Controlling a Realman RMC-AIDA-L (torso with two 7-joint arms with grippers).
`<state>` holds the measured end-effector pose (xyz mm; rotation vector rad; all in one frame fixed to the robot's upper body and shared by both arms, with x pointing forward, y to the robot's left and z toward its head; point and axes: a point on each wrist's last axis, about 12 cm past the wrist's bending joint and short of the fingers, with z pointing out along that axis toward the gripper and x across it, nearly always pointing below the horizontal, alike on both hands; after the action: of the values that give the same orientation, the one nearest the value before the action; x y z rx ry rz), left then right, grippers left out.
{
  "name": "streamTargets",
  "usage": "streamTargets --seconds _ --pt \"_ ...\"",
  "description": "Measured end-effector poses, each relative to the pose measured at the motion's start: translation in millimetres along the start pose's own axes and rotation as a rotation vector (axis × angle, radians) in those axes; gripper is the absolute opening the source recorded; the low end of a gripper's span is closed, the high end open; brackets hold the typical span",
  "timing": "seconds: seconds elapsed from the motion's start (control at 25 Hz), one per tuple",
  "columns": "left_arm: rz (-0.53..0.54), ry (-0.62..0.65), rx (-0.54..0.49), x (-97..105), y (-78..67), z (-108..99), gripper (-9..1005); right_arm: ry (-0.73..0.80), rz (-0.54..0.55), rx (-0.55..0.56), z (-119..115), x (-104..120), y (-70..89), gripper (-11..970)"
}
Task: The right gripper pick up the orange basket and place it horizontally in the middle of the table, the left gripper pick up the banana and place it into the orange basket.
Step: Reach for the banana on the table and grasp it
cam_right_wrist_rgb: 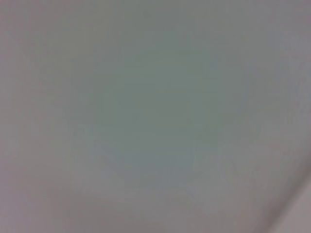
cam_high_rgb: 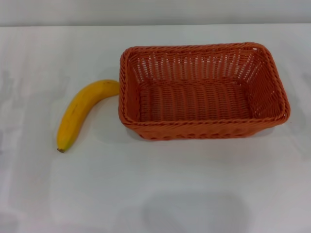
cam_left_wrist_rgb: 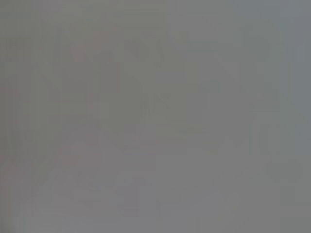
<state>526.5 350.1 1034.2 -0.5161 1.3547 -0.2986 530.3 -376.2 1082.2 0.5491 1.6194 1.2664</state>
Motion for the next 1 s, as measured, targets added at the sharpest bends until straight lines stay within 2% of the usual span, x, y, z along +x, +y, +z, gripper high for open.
streamTargets --seconds 0.16,0.28,0.44,0.6,0.76,1.0 --pt "0.013 -0.003 0.0 1 0.3 -2 871 -0.115 -0.093 -0.032 -2 6 -5.2 448" --pt "0.012 0.007 0.006 2 -0.7 -2 871 -0.133 -0.237 -0.019 3 7 -5.8 459" --pt "-0.003 0.035 0.033 5 -3.2 -3 871 -0.147 -0.483 -0.007 9 6 -4.1 475" --pt "-0.067 0.087 0.048 3 2.9 -2 871 -0.2 -0.67 0.033 8 7 -7.7 490" --pt "-0.142 0.171 0.099 -8 12.5 4 871 -0.303 -0.85 0.101 3 12 -13.2 539" --pt "-0.255 0.41 0.187 -41 21.4 31 871 -0.407 -1.01 0.218 -4 16 -19.9 664"
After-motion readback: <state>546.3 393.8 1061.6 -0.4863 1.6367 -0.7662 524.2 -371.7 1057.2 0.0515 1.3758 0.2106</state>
